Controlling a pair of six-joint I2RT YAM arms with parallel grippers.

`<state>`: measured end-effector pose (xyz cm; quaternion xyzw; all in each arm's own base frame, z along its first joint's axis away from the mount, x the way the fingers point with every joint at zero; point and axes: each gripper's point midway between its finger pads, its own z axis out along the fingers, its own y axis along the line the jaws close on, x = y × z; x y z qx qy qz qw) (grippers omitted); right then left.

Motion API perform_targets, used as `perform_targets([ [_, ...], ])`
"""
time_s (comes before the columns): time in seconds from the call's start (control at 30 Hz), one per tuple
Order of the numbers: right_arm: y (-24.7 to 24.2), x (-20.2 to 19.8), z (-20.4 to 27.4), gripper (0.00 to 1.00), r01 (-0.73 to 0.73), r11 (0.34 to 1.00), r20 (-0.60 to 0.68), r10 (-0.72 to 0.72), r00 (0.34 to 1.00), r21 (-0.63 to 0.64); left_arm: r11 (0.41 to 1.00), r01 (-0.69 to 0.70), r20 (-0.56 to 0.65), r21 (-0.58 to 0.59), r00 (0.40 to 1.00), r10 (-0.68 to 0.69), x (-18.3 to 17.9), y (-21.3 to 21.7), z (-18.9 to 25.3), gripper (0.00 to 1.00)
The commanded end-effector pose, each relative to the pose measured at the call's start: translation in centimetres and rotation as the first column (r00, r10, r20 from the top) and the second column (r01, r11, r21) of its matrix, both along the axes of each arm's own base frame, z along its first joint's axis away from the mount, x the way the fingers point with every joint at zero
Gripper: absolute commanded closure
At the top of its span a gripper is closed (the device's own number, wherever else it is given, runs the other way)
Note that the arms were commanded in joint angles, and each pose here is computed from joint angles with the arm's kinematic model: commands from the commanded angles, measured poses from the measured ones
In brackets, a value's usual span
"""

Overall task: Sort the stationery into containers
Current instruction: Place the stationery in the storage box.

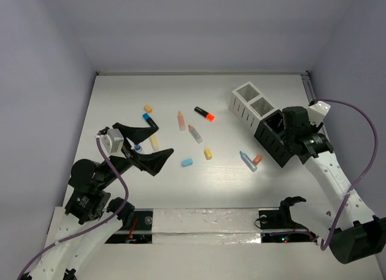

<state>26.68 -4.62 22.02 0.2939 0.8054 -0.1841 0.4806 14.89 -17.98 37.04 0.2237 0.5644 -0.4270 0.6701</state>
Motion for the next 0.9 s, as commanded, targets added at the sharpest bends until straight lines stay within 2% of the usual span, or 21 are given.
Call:
perform_targets([
  [0.0, 0.4, 1.4, -0.3, 0.9, 0.011, 0.999, 0.056, -0.013, 0.998, 0.042, 0.999, -0.028, 0.054, -0.032, 0.998, 0.03, -0.2, 0.6, 2.3, 0.01],
  [0.17, 0.5, 2.0, -2.2, 0.86, 0.011, 0.998, 0.039, -0.014, 0.999, 0.069, 0.998, -0.052, 0.037, -0.028, 0.998, 0.053, 0.4, 0.7, 2.1, 0.01],
  [0.33, 0.1, 2.2, -2.6, 0.71, 0.021, 0.997, 0.04, -0.024, 0.999, 0.073, 0.998, -0.06, 0.024, -0.02, 0.998, 0.061, 0.7, 0.6, 1.7, 0.01],
  [0.37, 0.0, 2.2, -2.5, 0.62, 0.022, 0.997, 0.043, -0.025, 0.999, 0.067, 0.998, -0.063, 0.023, -0.02, 0.998, 0.064, 0.8, 0.6, 1.8, 0.01],
  [0.5, 0.0, 2.4, -2.2, 0.37, 0.011, 0.998, 0.05, -0.014, 0.999, 0.059, 0.997, -0.07, 0.014, -0.013, 0.997, 0.07, 1.0, 0.6, 1.5, 0.01],
  [0.73, 0.7, 3.0, 1.9, 0.24, -0.074, 0.996, 0.122, 0.067, 0.99, 0.056, 0.997, -0.072, -0.003, 0.002, 0.997, 0.072, 1.5, 0.4, 1.1, 0.01],
  [0.8, 1.3, 3.3, 3.8, 0.22, -0.125, 0.991, 0.153, 0.115, 0.982, 0.055, 0.997, -0.08, -0.005, 0.003, 0.997, 0.08, 1.7, 0.4, 1.0, 0.01],
  [0.87, 3.3, 4.1, 5.4, 0.23, -0.244, 0.965, 0.21, 0.22, 0.953, 0.092, 0.996, -0.09, -0.005, 0.003, 0.996, 0.09, 1.8, 0.5, 1.0, 0.01],
])
